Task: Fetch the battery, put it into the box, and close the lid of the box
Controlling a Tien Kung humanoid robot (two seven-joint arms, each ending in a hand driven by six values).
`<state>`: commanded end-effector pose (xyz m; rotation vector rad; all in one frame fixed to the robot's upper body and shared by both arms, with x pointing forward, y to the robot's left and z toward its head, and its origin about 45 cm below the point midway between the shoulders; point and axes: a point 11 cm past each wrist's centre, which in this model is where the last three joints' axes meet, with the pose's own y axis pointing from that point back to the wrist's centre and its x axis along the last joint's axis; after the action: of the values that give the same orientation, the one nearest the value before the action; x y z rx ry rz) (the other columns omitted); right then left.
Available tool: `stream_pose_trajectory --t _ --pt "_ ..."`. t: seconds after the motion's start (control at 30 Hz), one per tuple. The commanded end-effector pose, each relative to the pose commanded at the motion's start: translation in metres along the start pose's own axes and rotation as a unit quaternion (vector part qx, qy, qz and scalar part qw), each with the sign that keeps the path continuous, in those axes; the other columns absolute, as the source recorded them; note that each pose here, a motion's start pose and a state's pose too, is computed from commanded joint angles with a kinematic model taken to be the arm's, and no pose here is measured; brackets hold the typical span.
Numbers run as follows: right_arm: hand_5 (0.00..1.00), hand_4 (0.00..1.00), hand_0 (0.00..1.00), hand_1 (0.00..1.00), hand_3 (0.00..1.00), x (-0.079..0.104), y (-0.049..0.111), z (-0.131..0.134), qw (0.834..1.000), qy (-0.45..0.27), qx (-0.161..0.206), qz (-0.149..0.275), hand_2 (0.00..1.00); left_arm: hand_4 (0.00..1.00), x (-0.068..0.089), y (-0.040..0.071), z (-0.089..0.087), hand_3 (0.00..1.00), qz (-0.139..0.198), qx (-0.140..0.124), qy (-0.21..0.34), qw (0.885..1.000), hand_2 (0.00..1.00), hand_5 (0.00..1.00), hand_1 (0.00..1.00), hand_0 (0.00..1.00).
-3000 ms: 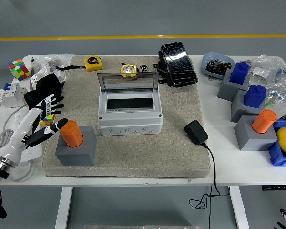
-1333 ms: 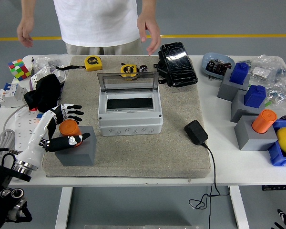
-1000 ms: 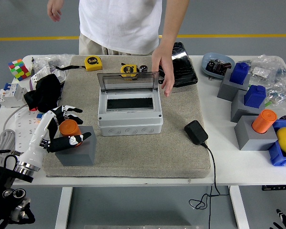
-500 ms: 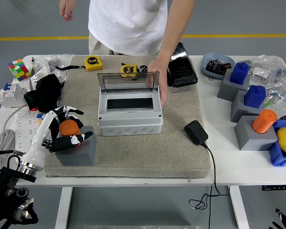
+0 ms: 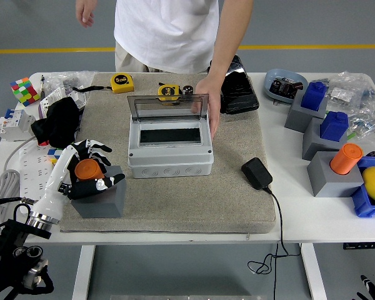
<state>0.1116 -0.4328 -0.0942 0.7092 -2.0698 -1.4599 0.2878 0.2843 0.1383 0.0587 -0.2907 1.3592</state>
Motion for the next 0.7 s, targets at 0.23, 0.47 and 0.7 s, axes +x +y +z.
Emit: stream_pose_trajectory --t 0.23,0.47,0.7 --pt "0.545 0.97 0.638 0.647 0.569 0.0 0.0 0.003 1.0 0.001 0.0 -0.001 0.645 0.988 -0.002 -0.001 0.001 0.392 0.001 -0.002 0.0 1.0 0.312 0.002 0.128 0.123" --pt "0.543 0.97 0.637 0.647 0.568 -0.001 0.0 0.002 1.0 0.001 0.003 -0.002 0.645 0.965 -0.006 -0.006 0.01 0.385 -0.003 -0.017 0.003 1.0 0.304 0.002 0.126 0.125" --pt "0.543 0.97 0.639 0.647 0.569 -0.001 0.0 0.002 1.0 -0.001 0.002 -0.002 0.645 0.959 -0.011 -0.013 0.028 0.381 -0.019 -0.047 -0.003 0.999 0.3 0.002 0.122 0.121"
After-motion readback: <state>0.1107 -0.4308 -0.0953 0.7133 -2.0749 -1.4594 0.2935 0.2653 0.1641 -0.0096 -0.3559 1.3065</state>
